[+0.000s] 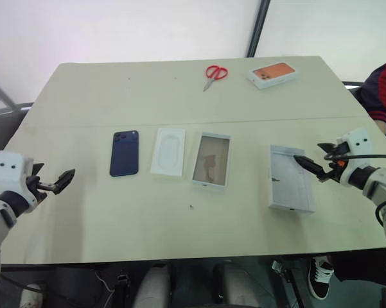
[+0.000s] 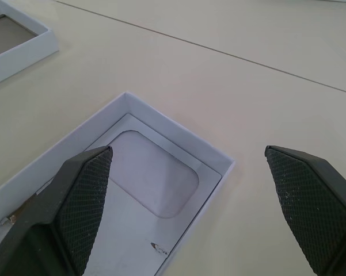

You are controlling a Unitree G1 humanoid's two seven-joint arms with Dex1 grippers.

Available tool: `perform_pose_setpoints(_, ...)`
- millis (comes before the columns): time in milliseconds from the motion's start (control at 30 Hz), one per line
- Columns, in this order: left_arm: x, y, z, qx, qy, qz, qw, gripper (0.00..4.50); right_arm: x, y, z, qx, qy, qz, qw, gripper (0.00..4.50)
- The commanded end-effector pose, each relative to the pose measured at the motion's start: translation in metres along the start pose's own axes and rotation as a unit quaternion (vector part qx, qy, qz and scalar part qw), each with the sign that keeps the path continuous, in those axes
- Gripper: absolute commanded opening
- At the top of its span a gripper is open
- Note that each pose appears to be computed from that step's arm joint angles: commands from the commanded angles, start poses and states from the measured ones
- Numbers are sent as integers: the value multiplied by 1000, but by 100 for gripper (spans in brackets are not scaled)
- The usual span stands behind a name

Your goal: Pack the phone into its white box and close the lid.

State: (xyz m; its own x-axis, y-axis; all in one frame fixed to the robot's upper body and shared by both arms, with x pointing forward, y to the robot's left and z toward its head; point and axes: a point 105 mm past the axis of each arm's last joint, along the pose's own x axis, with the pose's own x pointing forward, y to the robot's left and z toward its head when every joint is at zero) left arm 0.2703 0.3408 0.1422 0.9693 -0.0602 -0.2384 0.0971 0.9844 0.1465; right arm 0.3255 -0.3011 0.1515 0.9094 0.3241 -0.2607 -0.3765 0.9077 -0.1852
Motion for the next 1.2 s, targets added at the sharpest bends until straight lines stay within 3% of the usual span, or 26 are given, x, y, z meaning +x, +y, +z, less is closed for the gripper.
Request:
perform_pose_setpoints(33,-5,2,15,10,-26,9,1000,450,2,4,17,-15,-25,10,1000,444)
perform_pose_setpoints(367,1,-15,20,-9,-44,-8,999,450,0,12,27,-39,-27,31,998,444)
perform_pose_setpoints(533,17,-56,35,-40,-74,-56,995,450,9,38,37,-59,-38,71,995,444)
perform_pose_setpoints(667,40,-102,58,-72,-83,-99,989,450,24,77,55,-67,-65,121,988,444)
perform_pose_setpoints(800,59,-148,67,-73,-42,-144,986,450,34,121,62,-96,-79,179,976,444)
perform_pose_setpoints(933,73,-163,68,-74,1,-127,989,450,33,140,65,-107,-86,195,971,444)
perform_pose_setpoints(1200,101,-194,59,-148,174,-182,956,450,23,150,61,-106,-82,196,971,444)
